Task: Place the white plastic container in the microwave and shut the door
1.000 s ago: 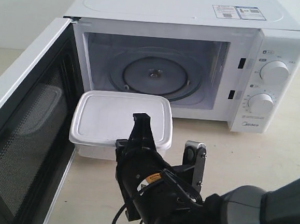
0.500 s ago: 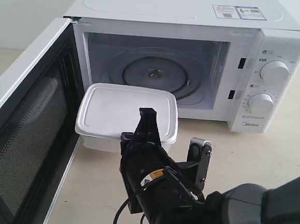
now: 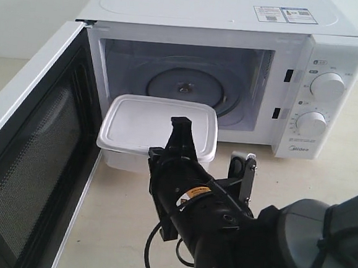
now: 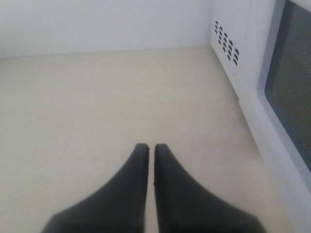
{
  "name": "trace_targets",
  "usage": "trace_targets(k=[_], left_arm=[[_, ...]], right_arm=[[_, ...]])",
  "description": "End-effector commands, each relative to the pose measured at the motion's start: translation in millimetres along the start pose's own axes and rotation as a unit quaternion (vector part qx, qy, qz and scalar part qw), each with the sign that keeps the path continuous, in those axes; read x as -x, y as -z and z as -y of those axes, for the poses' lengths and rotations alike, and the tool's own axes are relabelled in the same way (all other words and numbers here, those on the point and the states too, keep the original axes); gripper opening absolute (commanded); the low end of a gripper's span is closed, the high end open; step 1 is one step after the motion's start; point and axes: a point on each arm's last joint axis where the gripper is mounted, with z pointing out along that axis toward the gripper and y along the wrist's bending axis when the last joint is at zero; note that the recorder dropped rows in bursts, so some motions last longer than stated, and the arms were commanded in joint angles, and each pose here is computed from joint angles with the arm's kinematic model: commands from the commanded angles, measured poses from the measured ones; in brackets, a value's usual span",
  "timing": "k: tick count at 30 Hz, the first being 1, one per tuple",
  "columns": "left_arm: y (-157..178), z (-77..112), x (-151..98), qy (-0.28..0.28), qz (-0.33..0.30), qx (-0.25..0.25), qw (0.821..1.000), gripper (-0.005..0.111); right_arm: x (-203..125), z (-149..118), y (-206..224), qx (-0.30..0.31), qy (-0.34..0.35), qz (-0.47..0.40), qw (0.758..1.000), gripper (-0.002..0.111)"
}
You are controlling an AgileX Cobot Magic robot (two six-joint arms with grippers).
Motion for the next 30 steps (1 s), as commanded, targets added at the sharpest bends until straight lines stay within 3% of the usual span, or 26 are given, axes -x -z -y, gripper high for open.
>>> trace_targets(k=[1,9,21,30], left_arm=[[-0.1,0.6,-0.6,0.001,0.001,-0.004,1.0,0.004],[-0.1,0.6,-0.6,0.001,0.001,-0.004,1.0,0.004],[-0.1,0.6,-0.6,0.001,0.001,-0.004,1.0,0.004],[-0.1,0.6,-0.6,0.001,0.001,-0.004,1.0,0.004]], right_arm=[[15.0,-14.3,-5.3,0.031,0.003,0.022,0.999,0.0],[26.9,-18.3,-12.5,0.024,0.015,0.023,0.999,0.0],[12.6,-23.5,-3.5,0.021,0.024,-0.012,0.999,0.0],[8.2,-5.4,10.8,-0.004,0.032,-0.012,0.999,0.0]])
